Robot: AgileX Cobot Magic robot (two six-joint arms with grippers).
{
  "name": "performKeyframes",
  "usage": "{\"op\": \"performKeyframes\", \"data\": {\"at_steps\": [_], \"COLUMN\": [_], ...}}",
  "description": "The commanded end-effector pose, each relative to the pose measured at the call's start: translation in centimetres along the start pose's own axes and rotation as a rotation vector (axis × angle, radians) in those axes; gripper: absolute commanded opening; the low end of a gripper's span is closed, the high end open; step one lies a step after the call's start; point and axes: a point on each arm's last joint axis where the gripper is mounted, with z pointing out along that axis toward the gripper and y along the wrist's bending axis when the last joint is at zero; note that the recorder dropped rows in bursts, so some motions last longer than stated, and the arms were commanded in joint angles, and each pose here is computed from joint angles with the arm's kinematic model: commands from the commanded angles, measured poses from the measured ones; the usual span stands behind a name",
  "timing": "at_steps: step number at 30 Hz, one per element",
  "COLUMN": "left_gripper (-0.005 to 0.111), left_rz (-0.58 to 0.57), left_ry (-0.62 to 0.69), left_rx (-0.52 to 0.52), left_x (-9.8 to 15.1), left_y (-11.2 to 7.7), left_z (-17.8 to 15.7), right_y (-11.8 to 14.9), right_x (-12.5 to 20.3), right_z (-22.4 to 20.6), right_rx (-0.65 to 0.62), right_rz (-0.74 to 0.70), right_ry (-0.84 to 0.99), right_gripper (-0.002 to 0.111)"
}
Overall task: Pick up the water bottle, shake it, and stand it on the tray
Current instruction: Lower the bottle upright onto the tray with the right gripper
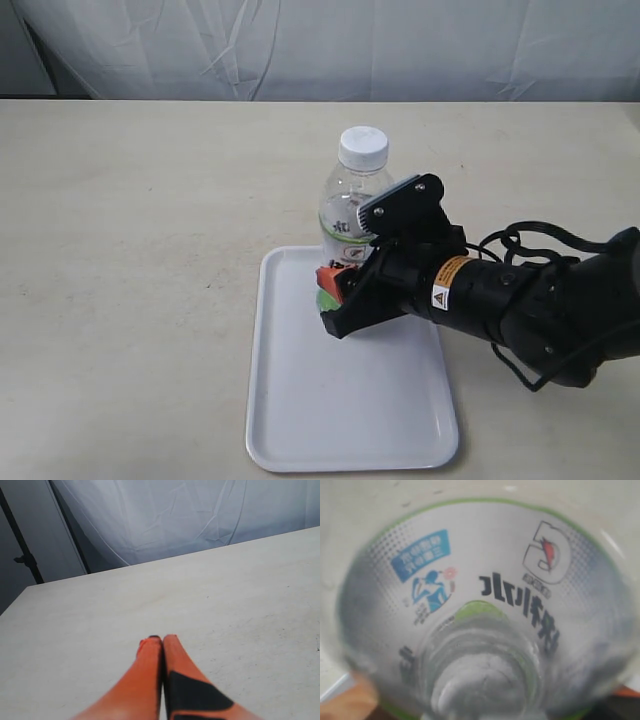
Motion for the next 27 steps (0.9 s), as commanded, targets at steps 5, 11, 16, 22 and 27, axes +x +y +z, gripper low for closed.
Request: {"op": "performKeyframes", "data": {"at_steps": [5, 11, 16, 22, 27], "left_gripper": [0.000, 0.000, 0.000, 0.000, 0.000], "left_rz": [-0.007, -0.007, -0.007, -0.007, -0.007], "left_ry": [-0.015, -0.015, -0.015, -0.015, -0.015], "left_rx": [0.002, 0.002, 0.002, 0.002, 0.002], "left_x": [0.0, 0.0, 0.0, 0.0, 0.0], "left_y": [0.0, 0.0, 0.0, 0.0, 0.0], "left_z": [0.0, 0.0, 0.0, 0.0, 0.0], "right_y": [0.0, 0.0, 0.2, 1.4, 1.1], "right_x": [-0.3, -0.1, 0.6, 1.2, 1.0], "right_z": [0.0, 0.0, 0.0, -0.3, -0.6], "right_rx": [-0.005, -0.002, -0.003, -0.022, 0.027], "right_rz": [-0.020, -0.018, -0.020, -0.022, 0.079], "right_ry": [0.000, 0.024, 0.100, 0.179, 0.192], "right_gripper": [0.014, 0.060, 0.064, 0.064, 0.064]}}
